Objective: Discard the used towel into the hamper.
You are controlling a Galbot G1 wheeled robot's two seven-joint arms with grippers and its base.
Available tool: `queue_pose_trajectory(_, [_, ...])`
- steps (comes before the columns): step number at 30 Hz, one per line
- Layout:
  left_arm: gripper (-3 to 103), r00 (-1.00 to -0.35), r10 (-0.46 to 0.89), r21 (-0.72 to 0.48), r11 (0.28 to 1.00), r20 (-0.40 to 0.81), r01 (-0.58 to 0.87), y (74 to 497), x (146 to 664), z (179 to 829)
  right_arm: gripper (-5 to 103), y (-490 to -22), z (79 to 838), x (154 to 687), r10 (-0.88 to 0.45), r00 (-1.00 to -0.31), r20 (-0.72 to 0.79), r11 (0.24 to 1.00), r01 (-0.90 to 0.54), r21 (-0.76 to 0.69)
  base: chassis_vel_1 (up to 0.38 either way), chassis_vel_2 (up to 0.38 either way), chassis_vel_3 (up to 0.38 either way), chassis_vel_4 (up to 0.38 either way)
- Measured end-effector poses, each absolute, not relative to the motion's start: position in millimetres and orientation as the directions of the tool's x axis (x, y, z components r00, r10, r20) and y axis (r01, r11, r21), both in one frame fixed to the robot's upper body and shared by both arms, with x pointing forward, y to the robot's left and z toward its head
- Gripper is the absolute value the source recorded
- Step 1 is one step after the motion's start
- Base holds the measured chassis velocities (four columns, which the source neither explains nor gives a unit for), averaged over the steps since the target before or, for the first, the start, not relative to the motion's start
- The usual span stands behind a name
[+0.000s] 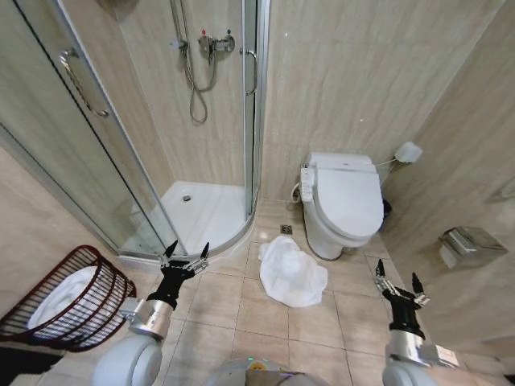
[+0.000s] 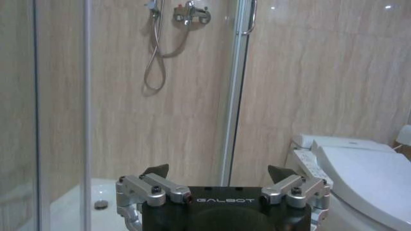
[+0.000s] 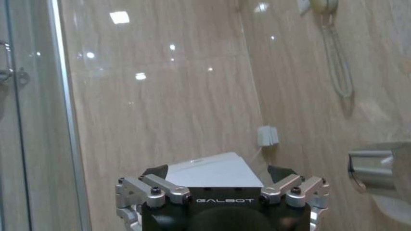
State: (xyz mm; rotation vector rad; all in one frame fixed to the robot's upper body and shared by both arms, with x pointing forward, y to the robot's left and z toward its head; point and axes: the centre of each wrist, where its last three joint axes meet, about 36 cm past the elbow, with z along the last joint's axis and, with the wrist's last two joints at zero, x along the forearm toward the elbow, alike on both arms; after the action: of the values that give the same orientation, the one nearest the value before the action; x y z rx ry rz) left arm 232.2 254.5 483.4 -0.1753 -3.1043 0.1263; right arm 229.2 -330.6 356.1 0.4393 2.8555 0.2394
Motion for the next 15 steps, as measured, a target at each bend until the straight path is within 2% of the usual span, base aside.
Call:
queue_pose_trajectory(5, [100,-0.993,0.114,-0.083,0.99,0.025,0.111,254.6,232.2,483.4,100,-327.6,353.6,231.0,0.305,-0.921,-0.243,0.949,0.272,0.162,0.0,0.0,0.0,0.0])
queue_pose_trajectory(15, [100,-0.993,0.114,-0.083,0.99,0.025,0.111,254.5,232.2,483.4,100,-326.8,353.2,226.6,0.322,-0.923,-0.209,0.937,0.28,0.209,0.0,0.0,0.0,0.0])
